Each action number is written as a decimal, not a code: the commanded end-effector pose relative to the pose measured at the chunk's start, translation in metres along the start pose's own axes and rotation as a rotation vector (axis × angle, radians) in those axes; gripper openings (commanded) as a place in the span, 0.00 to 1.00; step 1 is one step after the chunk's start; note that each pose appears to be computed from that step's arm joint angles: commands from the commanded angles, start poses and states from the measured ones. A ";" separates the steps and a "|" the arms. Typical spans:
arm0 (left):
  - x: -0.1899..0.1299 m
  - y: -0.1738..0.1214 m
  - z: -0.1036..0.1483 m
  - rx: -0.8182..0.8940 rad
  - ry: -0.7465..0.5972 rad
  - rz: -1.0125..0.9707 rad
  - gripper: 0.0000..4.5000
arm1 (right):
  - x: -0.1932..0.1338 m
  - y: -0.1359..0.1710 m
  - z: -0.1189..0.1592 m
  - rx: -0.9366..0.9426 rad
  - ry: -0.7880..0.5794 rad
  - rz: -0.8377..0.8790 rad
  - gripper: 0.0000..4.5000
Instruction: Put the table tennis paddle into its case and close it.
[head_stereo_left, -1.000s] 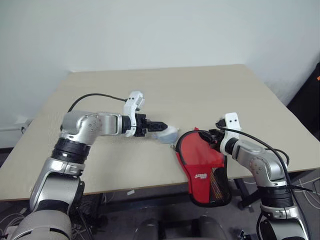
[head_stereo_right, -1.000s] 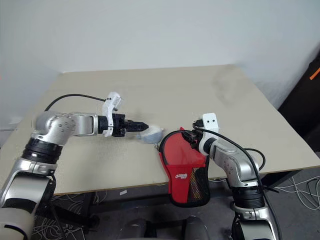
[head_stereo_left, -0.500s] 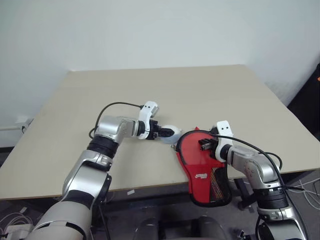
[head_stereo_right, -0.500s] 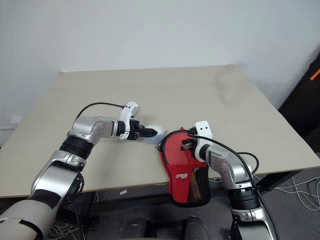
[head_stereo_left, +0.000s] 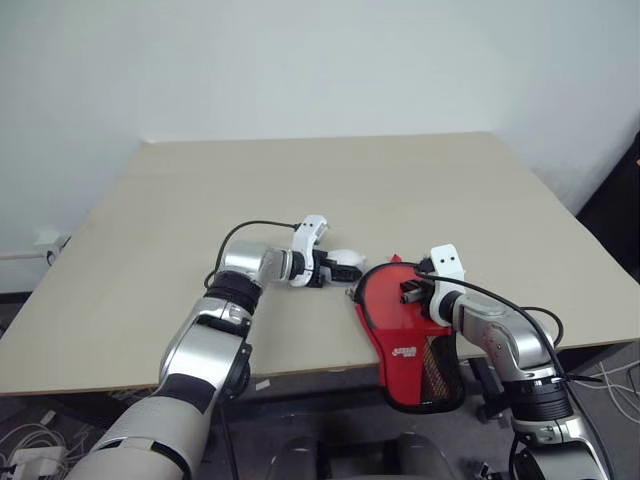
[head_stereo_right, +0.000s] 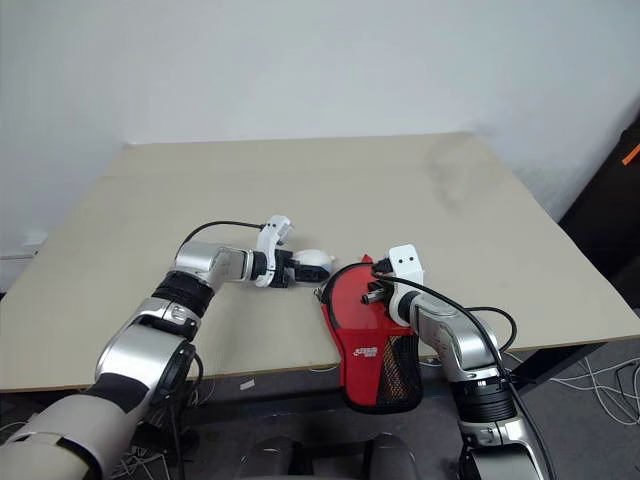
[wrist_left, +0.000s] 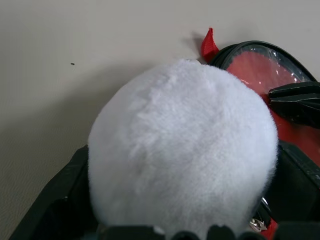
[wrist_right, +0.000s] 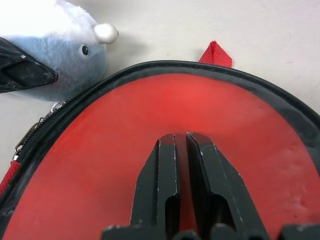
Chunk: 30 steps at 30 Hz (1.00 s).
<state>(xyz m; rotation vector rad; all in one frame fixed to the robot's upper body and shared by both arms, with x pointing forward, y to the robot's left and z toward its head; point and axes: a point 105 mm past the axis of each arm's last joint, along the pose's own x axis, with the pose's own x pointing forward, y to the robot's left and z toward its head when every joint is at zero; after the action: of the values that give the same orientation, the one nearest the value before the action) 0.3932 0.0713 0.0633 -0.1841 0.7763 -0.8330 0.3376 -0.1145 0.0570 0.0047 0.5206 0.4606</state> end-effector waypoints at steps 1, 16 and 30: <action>0.000 0.011 0.005 -0.001 -0.026 0.079 0.99 | -0.002 -0.002 0.009 -0.026 -0.029 -0.012 0.08; 0.005 0.003 0.032 0.141 -0.080 0.116 0.16 | 0.000 0.009 -0.009 -0.063 0.048 0.039 0.00; 0.016 -0.013 0.084 0.235 -0.252 0.246 0.13 | -0.004 0.029 -0.020 -0.077 0.088 0.116 0.00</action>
<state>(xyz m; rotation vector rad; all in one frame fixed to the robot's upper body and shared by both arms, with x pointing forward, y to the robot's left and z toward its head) 0.4333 0.0480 0.0792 0.0129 0.5932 -0.6593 0.3203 -0.0955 0.0551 -0.0633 0.5371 0.5775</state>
